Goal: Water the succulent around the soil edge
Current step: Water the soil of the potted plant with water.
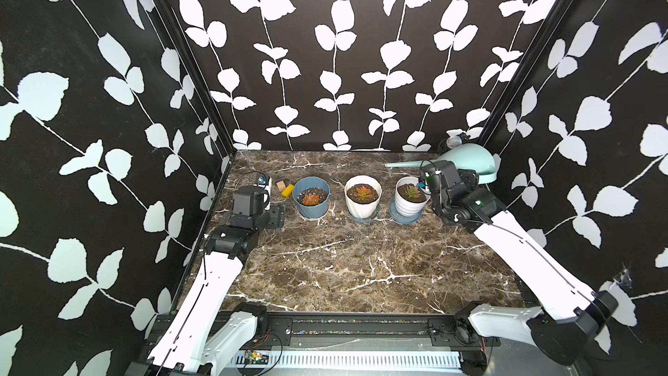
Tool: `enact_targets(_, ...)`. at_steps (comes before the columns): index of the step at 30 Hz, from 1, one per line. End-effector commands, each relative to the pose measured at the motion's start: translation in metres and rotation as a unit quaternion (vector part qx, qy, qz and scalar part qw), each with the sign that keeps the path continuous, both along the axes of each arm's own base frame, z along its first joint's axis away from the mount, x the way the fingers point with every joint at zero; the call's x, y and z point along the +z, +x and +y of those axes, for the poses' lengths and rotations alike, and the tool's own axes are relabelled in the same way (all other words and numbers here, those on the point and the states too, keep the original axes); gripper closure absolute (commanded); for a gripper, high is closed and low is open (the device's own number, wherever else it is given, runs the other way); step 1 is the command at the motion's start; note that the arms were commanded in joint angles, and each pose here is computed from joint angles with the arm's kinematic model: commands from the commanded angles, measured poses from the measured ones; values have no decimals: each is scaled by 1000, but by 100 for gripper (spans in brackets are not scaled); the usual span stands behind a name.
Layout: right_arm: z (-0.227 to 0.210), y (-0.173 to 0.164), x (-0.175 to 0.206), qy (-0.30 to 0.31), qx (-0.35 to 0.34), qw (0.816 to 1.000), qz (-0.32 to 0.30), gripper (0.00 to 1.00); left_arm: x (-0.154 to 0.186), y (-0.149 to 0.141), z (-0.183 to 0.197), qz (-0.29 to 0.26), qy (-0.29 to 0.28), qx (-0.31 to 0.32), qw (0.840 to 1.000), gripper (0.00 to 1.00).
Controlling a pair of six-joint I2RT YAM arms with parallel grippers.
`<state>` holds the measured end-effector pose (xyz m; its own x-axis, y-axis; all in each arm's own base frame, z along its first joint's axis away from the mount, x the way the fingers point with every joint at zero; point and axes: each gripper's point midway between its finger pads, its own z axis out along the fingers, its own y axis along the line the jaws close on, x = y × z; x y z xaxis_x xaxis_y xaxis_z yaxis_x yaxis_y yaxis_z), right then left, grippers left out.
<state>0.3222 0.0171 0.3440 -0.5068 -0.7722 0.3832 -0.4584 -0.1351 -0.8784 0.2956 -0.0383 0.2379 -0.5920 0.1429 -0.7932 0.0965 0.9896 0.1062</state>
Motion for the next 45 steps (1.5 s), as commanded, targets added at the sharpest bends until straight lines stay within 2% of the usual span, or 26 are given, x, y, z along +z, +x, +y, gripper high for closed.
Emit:
enact_targets(1, 2, 5, 14, -11, -19, 999, -39, 100, -4, -4, 1, 9, 7, -2, 1000, 17)
enact_targets(13, 24, 23, 1, -23, -1, 1000, -13, 100, -3, -4, 1, 7, 5, -3, 1000, 17)
enact_targets(45, 55, 41, -5, -24, 22, 999, -6, 100, -2, -4, 0, 4, 2, -5, 1000, 17)
